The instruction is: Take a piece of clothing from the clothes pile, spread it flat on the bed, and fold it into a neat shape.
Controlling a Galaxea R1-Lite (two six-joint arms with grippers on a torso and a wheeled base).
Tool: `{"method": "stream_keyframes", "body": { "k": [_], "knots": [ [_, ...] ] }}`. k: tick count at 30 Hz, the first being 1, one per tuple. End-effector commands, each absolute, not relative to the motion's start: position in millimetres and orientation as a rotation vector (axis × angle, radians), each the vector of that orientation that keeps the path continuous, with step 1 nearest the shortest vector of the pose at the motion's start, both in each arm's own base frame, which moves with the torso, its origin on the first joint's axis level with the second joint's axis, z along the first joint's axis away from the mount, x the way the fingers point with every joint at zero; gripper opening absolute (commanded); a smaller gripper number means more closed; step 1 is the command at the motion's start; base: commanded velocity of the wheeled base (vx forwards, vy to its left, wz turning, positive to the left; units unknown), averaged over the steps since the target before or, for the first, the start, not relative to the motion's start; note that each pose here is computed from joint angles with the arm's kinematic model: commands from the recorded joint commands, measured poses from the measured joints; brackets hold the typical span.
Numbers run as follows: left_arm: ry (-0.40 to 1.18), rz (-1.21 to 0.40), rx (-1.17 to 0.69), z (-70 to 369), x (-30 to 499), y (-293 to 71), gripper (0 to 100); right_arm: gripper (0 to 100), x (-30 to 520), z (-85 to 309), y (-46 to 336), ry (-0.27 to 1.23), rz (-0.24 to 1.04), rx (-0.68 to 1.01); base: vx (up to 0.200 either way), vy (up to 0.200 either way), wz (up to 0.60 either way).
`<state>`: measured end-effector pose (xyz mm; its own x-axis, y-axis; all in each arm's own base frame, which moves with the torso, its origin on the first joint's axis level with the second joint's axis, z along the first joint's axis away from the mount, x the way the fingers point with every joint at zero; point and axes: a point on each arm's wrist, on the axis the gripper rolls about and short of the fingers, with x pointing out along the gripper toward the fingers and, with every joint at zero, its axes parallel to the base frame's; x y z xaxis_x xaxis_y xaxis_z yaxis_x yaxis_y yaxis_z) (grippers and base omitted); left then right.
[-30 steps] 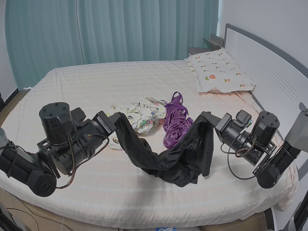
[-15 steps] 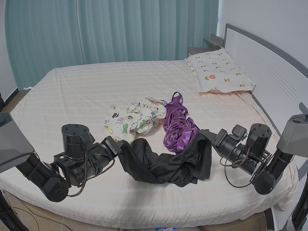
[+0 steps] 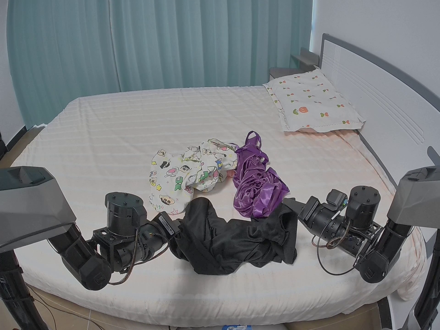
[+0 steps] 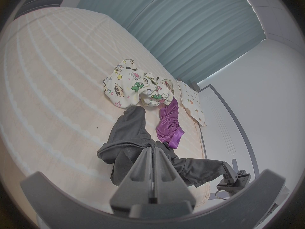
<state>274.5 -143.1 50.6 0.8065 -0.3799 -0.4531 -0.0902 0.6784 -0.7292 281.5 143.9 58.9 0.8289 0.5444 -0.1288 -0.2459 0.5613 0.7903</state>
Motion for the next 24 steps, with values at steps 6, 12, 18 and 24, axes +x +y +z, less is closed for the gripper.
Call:
{"method": "stream_keyframes", "body": {
  "k": [6, 12, 18, 24],
  "knots": [
    [0.652, -0.140, -0.812, 41.2, 273.6, -140.2, 0, 0, 281.9, 54.2, 145.9, 0.387, 0.482, 0.853, -0.033, 0.000, 0.00],
    [0.639, -0.144, -0.816, 41.7, 280.0, -142.9, 0, 0, 281.7, 54.2, 146.3, 0.388, 0.483, 0.853, 0.000, 0.000, 0.00],
    [0.633, -0.124, -0.834, 42.5, 281.4, -132.2, 0, 0, 280.5, 52.5, 148.4, 0.395, 0.487, 0.846, 0.000, 0.200, 0.00],
    [0.637, -0.093, -0.848, 36.9, 287.7, -126.2, 0, 0, 280.4, 52.7, 149.2, 0.388, 0.481, 0.842, 0.000, 0.200, 0.00]
  ]
}}
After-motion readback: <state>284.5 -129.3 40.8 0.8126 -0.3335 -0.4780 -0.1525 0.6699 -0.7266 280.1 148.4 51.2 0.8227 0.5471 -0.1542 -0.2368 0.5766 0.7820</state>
